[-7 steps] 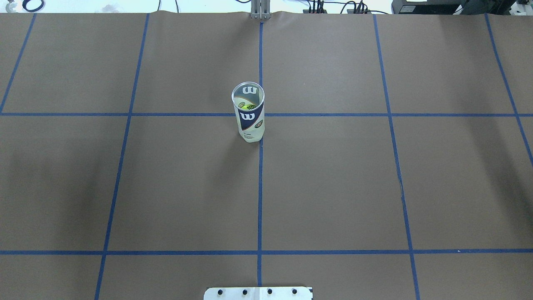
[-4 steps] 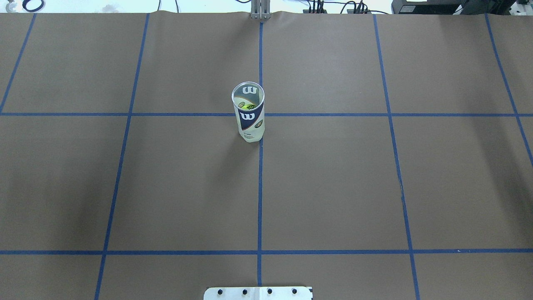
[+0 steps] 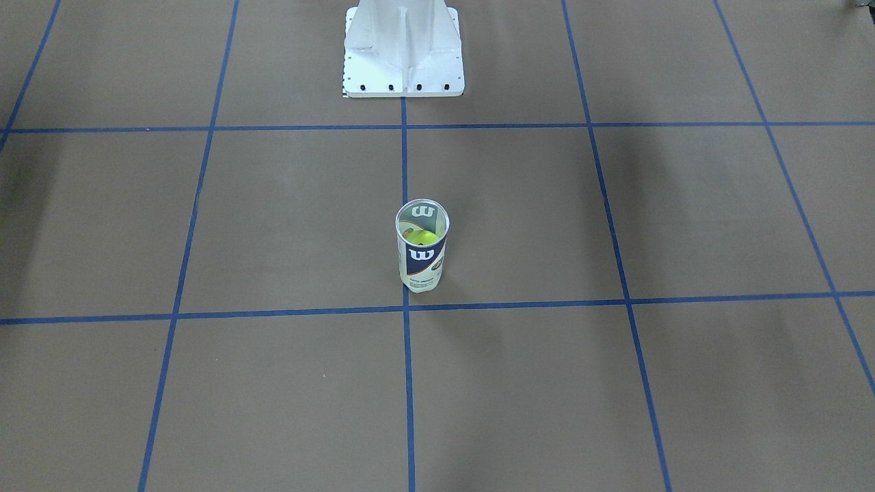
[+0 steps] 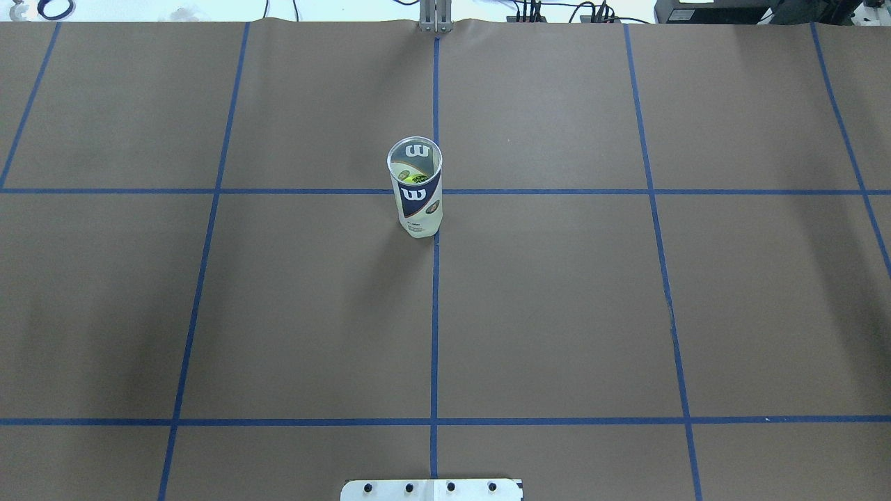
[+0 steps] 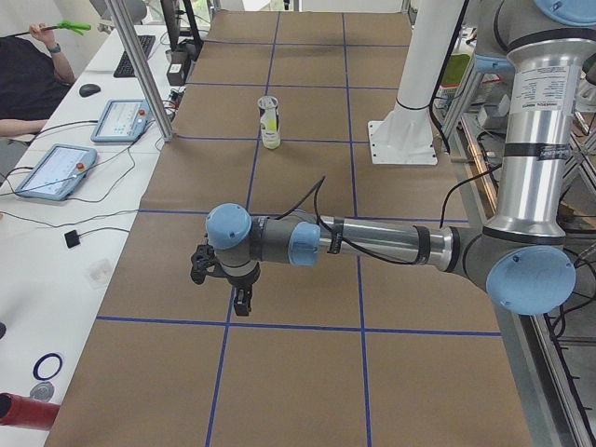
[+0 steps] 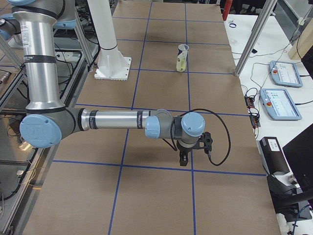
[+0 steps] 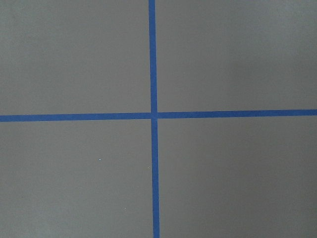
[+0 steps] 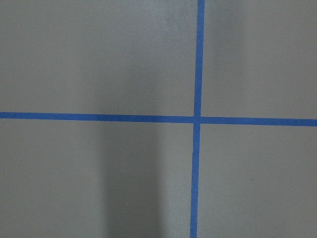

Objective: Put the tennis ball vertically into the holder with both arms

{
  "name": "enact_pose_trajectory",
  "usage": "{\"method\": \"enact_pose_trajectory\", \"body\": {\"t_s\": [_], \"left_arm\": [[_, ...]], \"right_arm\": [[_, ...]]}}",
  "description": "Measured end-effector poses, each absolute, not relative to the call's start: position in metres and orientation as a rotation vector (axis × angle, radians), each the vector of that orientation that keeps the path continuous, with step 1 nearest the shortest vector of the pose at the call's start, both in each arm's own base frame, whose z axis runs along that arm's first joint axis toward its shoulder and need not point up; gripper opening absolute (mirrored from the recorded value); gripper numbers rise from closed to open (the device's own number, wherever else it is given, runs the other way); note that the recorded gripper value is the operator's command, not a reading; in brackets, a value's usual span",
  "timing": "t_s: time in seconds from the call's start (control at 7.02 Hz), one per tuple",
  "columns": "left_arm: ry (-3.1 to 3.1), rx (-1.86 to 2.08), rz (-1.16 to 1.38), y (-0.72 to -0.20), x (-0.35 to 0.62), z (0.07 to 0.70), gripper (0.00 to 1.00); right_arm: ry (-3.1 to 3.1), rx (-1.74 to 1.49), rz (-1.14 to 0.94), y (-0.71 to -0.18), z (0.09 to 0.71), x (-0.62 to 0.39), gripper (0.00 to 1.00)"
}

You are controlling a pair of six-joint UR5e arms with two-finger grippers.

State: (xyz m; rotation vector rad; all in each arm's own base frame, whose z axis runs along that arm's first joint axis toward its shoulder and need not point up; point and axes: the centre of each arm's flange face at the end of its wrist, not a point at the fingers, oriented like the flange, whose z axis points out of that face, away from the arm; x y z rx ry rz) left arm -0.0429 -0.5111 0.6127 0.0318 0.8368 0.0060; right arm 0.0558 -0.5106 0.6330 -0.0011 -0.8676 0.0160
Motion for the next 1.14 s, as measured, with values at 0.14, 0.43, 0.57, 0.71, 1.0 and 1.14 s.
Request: {"method": "enact_pose_trajectory", "body": {"t_s": [0.14, 0.43, 0.57, 0.71, 1.0, 1.14], "left_arm": [[0.837, 0.031, 0.006, -0.5100, -0.0428, 0.6136, 0.99], [0.837, 0.031, 0.006, -0.5096, -0.0427, 0.6141, 1.00], [0.837, 0.030, 0.005, -0.5095, -0.0427, 0.6143, 1.00], [0.837, 0.030, 0.005, -0.5095, -0.0427, 0.6144, 0.99], [0.836, 0.029, 0.005, -0.5094, -0.0428, 0.6150, 1.00], [0.835, 0.029, 0.004, -0.5094, -0.0429, 0.6152, 1.00]], "right_arm": [[-0.873, 0.000, 0.023, -0.5081, 0.6337, 0.0588, 0.99], [-0.886, 0.001, 0.028, -0.5066, 0.6333, 0.0603, 0.99], [-0.888, 0.002, 0.028, -0.5066, 0.6330, 0.0604, 0.99], [-0.889, 0.003, 0.028, -0.5069, 0.6325, 0.0605, 0.99], [-0.889, 0.009, 0.026, -0.5086, 0.6307, 0.0606, 0.99], [-0.888, 0.011, 0.025, -0.5095, 0.6297, 0.0606, 0.99]]}}
